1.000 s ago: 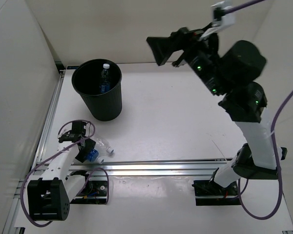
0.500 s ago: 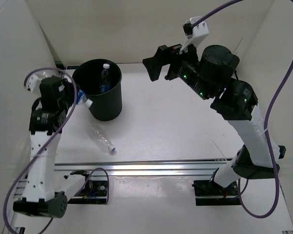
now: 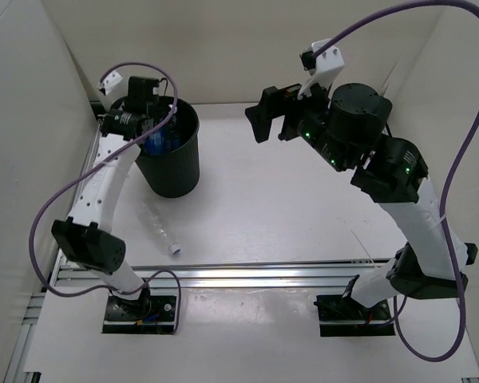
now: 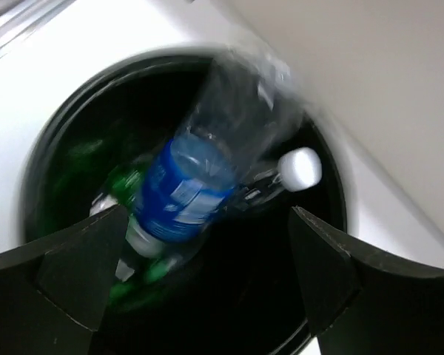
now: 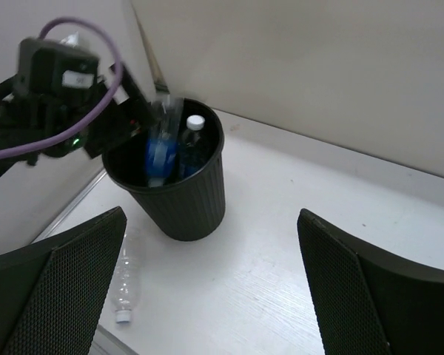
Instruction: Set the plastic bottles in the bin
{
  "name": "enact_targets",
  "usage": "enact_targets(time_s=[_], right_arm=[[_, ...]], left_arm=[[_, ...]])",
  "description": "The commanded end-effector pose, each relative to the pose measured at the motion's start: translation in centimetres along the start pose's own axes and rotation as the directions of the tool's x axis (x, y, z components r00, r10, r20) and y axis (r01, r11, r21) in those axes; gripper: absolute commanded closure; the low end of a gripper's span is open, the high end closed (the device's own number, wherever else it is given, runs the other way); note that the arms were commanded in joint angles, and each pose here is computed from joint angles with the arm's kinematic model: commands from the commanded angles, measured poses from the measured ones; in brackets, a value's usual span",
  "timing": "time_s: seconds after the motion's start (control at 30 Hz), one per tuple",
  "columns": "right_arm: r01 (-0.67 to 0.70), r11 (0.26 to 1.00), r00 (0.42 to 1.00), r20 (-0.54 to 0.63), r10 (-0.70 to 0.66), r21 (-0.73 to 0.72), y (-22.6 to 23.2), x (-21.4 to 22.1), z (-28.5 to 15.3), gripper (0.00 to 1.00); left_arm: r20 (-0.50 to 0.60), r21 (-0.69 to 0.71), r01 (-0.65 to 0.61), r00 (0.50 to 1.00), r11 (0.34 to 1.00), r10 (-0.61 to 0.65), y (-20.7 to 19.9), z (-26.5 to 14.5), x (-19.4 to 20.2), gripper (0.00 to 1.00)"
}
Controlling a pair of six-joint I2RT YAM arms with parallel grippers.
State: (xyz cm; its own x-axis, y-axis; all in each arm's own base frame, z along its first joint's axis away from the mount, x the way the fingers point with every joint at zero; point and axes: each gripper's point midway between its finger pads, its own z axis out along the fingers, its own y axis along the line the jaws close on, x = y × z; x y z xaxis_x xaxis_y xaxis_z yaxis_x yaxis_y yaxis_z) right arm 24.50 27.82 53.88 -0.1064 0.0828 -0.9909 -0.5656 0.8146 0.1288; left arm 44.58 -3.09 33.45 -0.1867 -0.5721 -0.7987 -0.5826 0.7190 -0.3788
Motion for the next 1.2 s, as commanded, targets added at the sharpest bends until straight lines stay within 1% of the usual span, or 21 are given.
enact_targets(time_s=[0.0, 0.07, 0.1, 0.13, 0.17, 0.2, 0.23, 0.27, 0.37, 0.43, 0.47, 0.5, 0.53, 0.57, 0.6, 0.73, 0.9, 0.97, 1.0, 1.1, 1.17], right_arm=[[0.001, 0.997, 0.998, 0.067, -0.007, 0.079, -2.5, -2.1, -2.7, 0.0], [0.015, 0.996, 0.999, 0.04, -0.019, 0.083, -2.6, -1.0, -2.7, 0.0], [0.022, 0.996, 0.999, 0.028, -0.024, 0.084, -2.6, -0.5, -2.4, 0.0], [0.012, 0.996, 0.999, 0.03, -0.015, 0.084, -2.7, -0.4, -2.8, 0.0], [0.017, 0.996, 1.0, 0.02, -0.019, 0.085, -2.7, -0.1, -2.6, 0.0], [0.017, 0.995, 1.0, 0.021, -0.019, 0.094, -3.1, 0.0, -2.8, 0.0], [0.028, 0.995, 1.0, 0.0, -0.028, 0.097, -3.1, 0.7, -2.6, 0.0], [0.017, 0.994, 1.0, 0.002, -0.017, 0.106, -3.2, 0.6, -2.6, 0.0], [0.032, 0.991, 0.999, -0.039, -0.027, 0.13, -3.6, 1.9, -1.8, 0.0], [0.047, 0.99, 0.998, -0.049, -0.041, 0.13, -3.5, 2.0, -1.7, 0.0], [0.047, 0.99, 0.998, -0.049, -0.041, 0.13, -3.6, 2.0, -1.7, 0.0], [0.052, 0.99, 0.997, -0.057, -0.044, 0.131, -3.4, 2.3, -1.3, 0.0], [0.052, 0.99, 0.997, -0.057, -0.044, 0.131, -3.4, 2.3, -1.3, 0.0], [0.052, 0.99, 0.997, -0.057, -0.044, 0.131, -3.4, 2.3, -1.3, 0.0], [0.047, 0.992, 0.998, -0.05, -0.041, 0.12, -3.2, 2.1, -1.2, 0.0], [0.047, 0.992, 0.998, -0.05, -0.041, 0.12, -3.2, 2.1, -1.2, 0.0], [0.053, 0.989, 0.998, -0.041, -0.048, 0.136, -3.5, 1.9, -1.2, 0.0], [0.058, 0.988, 0.998, -0.033, -0.054, 0.146, -3.8, 1.6, -1.6, 0.0], [0.058, 0.988, 0.998, -0.032, -0.054, 0.146, -3.8, 1.6, -1.6, 0.0], [0.058, 0.986, 0.998, -0.031, -0.054, 0.155, -4.0, 1.5, -1.6, 0.0], [0.063, 0.984, 0.998, -0.041, -0.057, 0.165, -4.2, 1.8, -1.2, 0.0]], left_arm=[[-0.024, -0.068, 0.102, 0.994, 0.992, -0.104, 6.8, -6.8, 0.1, 0.0], [-0.081, 0.005, 0.13, 0.988, 0.992, -0.129, 8.6, -8.0, 2.3, 0.0], [-0.056, 0.103, 0.203, 0.979, 0.974, -0.198, 8.0, -8.3, 1.9, 0.0], [-0.162, 0.118, 0.19, 0.972, 0.975, -0.17, 9.7, -7.4, 6.8, 0.0], [-0.147, 0.209, 0.283, 0.955, 0.936, -0.256, 10.1, -9.6, 6.0, 0.0], [-0.157, 0.216, 0.331, 0.94, 0.919, -0.301, 10.9, -9.6, 6.6, 0.0], [-0.197, 0.18, 0.345, 0.93, 0.921, -0.31, 12.4, -8.8, 9.3, 0.0], [-0.208, 0.175, 0.364, 0.922, 0.915, -0.328, 13.1, -8.9, 9.9, 0.0], [-0.256, 0.102, 0.338, 0.918, 0.936, -0.304, 15.0, -7.9, 13.2, 0.0], [-0.245, 0.083, 0.319, 0.925, 0.944, -0.291, 15.3, -7.4, 13.3, 0.0], [-0.209, 0.098, 0.312, 0.935, 0.945, -0.287, 14.7, -7.4, 11.9, 0.0], [-0.206, 0.084, 0.263, 0.948, 0.961, -0.242, 14.6, -6.7, 11.9, 0.0], [-0.203, 0.089, 0.245, 0.953, 0.966, -0.223, 14.1, -6.5, 11.4, 0.0], [-0.182, 0.107, 0.235, 0.96, 0.966, -0.214, 13.1, -6.5, 9.9, 0.0], [-0.193, 0.092, 0.197, 0.965, 0.976, -0.177, 12.8, -5.7, 10.2, 0.0], [-0.201, 0.081, 0.19, 0.965, 0.978, -0.171, 11.4, -4.6, 9.6, 0.0], [-0.178, 0.086, 0.206, 0.966, 0.975, -0.188, 9.3, -4.0, 7.8, 0.0], [-0.178, 0.071, 0.206, 0.965, 0.976, -0.191, 8.9, -3.0, 7.4, 0.0], [-0.187, 0.107, 0.221, 0.962, 0.969, -0.198, 7.6, -3.4, 6.6, 0.0], [-0.217, 0.121, 0.297, 0.939, 0.947, -0.266, 5.8, -2.8, 5.3, 0.0], [-0.218, 0.143, 0.347, 0.925, 0.927, -0.312, 4.0, -2.6, 3.6, 0.0]])
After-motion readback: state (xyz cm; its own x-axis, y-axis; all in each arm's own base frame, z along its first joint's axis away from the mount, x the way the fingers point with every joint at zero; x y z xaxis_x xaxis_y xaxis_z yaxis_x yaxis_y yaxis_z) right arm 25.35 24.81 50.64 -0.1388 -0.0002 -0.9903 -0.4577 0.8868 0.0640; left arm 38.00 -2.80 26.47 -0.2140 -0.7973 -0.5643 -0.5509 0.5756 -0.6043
